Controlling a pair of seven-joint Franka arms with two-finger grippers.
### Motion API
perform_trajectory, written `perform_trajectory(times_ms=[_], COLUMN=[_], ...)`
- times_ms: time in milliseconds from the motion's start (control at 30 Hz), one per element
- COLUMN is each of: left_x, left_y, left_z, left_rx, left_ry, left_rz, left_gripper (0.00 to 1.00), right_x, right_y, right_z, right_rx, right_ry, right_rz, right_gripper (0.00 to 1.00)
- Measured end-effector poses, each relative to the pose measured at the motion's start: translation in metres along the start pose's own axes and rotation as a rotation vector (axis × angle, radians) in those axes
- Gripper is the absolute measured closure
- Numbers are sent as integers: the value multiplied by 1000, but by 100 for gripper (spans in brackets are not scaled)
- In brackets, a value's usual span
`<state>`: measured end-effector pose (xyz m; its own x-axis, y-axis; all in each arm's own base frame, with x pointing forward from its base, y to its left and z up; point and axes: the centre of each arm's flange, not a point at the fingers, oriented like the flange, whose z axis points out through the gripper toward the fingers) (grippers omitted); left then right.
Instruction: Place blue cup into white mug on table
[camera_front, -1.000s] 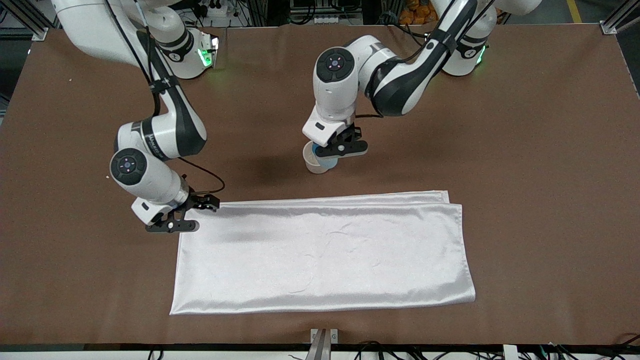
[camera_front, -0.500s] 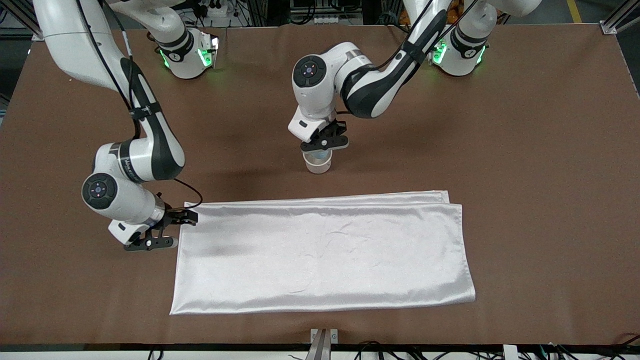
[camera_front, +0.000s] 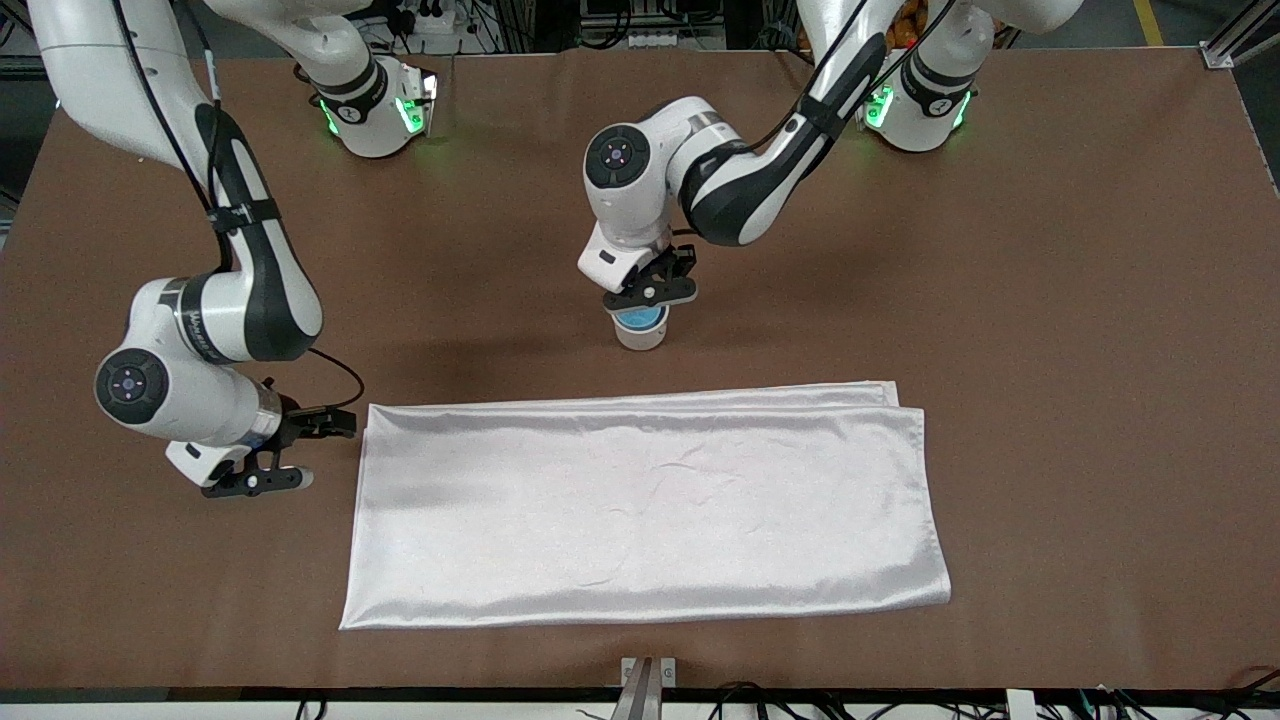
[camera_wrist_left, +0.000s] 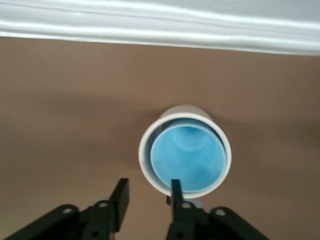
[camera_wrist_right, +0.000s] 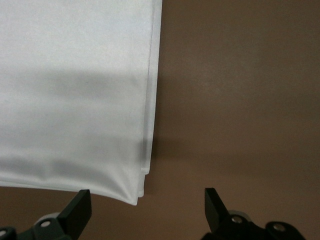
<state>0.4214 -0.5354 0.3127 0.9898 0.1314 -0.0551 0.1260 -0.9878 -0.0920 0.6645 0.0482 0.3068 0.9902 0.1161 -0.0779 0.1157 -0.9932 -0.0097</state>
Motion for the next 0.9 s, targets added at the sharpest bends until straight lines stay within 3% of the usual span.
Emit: perform_trajectory(times_ms=[100, 133, 433, 733, 900], left_x=[6, 10, 69, 137, 164], left_y=[0, 0, -35, -124, -181], left_z=[-9, -14, -80, -167, -194], left_rx=[-17, -24, -83, -143, -112], left_ry=[12, 18, 141, 241, 248], left_rz=[-9, -14, -57, -81, -74], left_gripper=[45, 36, 0, 0, 0], right_x=[-10, -15, -59, -109, -130], right_y=[3, 4, 18, 27, 24], right_z=[-15, -18, -36, -55, -57], right_rx=[1, 1, 8, 12, 9], right_ry=[3, 3, -12, -7, 19], right_rz=[-16, -23, -67, -96, -99], right_gripper=[0, 0, 0, 0, 0])
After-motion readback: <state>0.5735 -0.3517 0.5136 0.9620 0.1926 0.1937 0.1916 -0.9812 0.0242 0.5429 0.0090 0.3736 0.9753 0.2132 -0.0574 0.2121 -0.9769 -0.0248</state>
